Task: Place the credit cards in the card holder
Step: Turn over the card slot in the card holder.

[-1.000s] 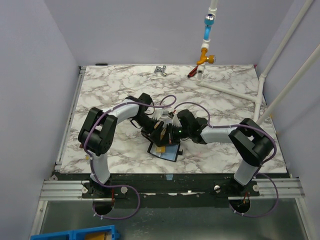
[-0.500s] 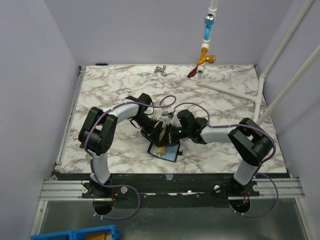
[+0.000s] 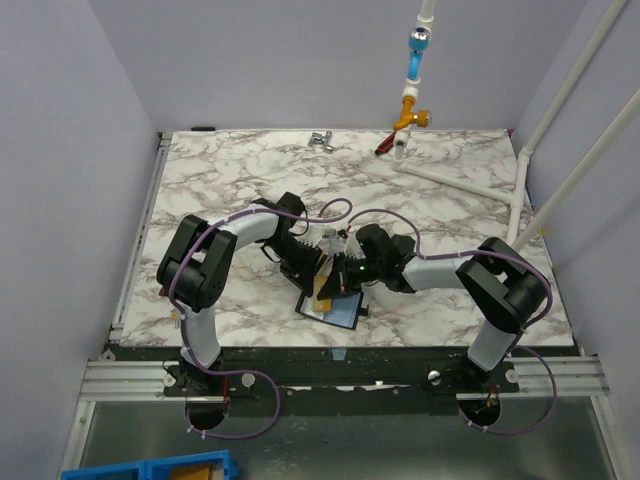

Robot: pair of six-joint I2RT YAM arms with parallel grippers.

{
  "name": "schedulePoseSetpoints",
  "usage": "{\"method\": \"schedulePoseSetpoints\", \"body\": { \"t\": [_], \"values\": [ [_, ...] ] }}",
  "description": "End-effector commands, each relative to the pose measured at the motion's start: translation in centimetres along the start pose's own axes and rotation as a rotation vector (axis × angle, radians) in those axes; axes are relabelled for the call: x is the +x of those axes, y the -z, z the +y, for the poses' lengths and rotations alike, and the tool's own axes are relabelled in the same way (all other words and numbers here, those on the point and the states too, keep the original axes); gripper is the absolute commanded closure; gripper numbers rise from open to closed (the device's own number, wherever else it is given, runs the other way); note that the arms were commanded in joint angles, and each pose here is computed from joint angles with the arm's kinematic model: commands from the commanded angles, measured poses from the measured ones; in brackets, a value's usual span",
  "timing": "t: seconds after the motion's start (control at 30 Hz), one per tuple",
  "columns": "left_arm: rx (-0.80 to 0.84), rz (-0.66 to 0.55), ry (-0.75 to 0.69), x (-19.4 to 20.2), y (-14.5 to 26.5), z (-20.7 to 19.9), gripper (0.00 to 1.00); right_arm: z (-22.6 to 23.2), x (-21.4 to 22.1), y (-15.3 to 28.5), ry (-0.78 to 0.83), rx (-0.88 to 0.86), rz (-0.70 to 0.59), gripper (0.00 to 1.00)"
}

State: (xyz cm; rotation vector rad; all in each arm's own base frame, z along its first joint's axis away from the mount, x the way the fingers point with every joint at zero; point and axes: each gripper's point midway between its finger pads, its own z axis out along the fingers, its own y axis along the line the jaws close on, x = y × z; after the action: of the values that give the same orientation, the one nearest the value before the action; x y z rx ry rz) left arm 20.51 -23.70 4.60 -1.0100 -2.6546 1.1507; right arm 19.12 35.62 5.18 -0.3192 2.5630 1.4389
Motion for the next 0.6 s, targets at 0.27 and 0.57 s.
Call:
{"method": "schedulePoseSetpoints", "body": {
  "t": [0.27, 0.57],
  "values": [
    [-0.055, -0.039, -0.041, -0.7, 1.0, 0.4, 0.89, -1.0, 1.8, 3.6, -0.012, 0.056, -0.022, 0.99],
    [-0.052, -0.044, -0.049, -0.7, 1.2, 0.2, 0.9, -3.9, 6.6, 6.4, -0.116, 0.149, 0.028, 0.99]
  ]
}}
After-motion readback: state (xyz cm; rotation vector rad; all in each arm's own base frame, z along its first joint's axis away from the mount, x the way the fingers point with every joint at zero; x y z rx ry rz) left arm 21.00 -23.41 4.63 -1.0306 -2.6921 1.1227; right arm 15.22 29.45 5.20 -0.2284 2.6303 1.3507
